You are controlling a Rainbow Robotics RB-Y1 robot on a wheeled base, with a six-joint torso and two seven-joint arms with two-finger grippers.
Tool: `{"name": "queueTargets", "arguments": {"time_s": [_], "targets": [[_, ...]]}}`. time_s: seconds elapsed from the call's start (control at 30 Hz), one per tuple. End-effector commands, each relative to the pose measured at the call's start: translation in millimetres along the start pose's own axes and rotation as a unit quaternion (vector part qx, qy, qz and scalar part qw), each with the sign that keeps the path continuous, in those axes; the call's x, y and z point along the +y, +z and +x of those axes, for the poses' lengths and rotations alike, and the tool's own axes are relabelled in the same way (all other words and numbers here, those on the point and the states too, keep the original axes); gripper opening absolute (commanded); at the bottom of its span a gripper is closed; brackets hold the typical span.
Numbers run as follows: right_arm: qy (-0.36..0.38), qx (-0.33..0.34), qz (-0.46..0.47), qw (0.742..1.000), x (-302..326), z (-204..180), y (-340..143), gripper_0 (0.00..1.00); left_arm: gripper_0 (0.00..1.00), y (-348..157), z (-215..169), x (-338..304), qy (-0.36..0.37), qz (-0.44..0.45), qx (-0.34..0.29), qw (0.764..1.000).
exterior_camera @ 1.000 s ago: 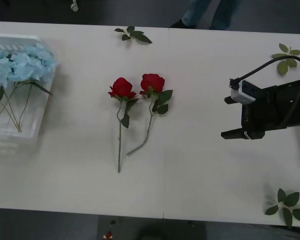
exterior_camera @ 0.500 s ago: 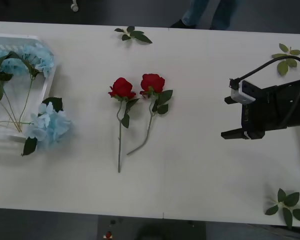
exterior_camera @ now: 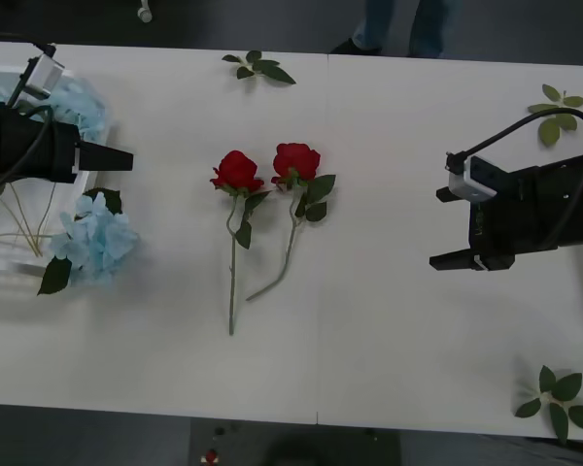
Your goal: Put the red flowers into the right box and the blue flowers into the left box
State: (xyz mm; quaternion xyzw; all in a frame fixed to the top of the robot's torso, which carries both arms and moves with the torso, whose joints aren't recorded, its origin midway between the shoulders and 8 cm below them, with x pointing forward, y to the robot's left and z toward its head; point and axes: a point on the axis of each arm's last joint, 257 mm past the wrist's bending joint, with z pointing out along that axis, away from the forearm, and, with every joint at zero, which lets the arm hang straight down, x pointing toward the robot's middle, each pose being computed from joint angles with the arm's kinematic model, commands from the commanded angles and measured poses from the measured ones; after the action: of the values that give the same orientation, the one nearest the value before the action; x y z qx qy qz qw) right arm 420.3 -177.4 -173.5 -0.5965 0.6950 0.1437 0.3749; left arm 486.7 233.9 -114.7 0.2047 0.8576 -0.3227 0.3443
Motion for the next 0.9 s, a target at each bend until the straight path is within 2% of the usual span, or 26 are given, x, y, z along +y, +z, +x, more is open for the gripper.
{"name": "queueTargets", "arguments": {"time_s": [0.03, 0.5, 0.9], "targets": [[-0.01, 0.003, 0.019, 1.0, -14.4, -7.2, -14.0, 1.0, 1.0, 9.0, -20.7, -5.1, 0.035, -0.026, -0.002, 0.999], [-0.01, 0.003, 0.019, 1.0, -14.4, -7.2, -14.0, 1.0, 1.0, 78.0, -1.5, -2.6, -0.01, -0.121, 0.067, 0.99], [-0.01, 0.003, 0.019, 1.0, -14.4, -7.2, -14.0, 1.0, 1.0, 108.9, 30.2, -15.0, -0.068, -0.187, 0.088, 0.976]]}}
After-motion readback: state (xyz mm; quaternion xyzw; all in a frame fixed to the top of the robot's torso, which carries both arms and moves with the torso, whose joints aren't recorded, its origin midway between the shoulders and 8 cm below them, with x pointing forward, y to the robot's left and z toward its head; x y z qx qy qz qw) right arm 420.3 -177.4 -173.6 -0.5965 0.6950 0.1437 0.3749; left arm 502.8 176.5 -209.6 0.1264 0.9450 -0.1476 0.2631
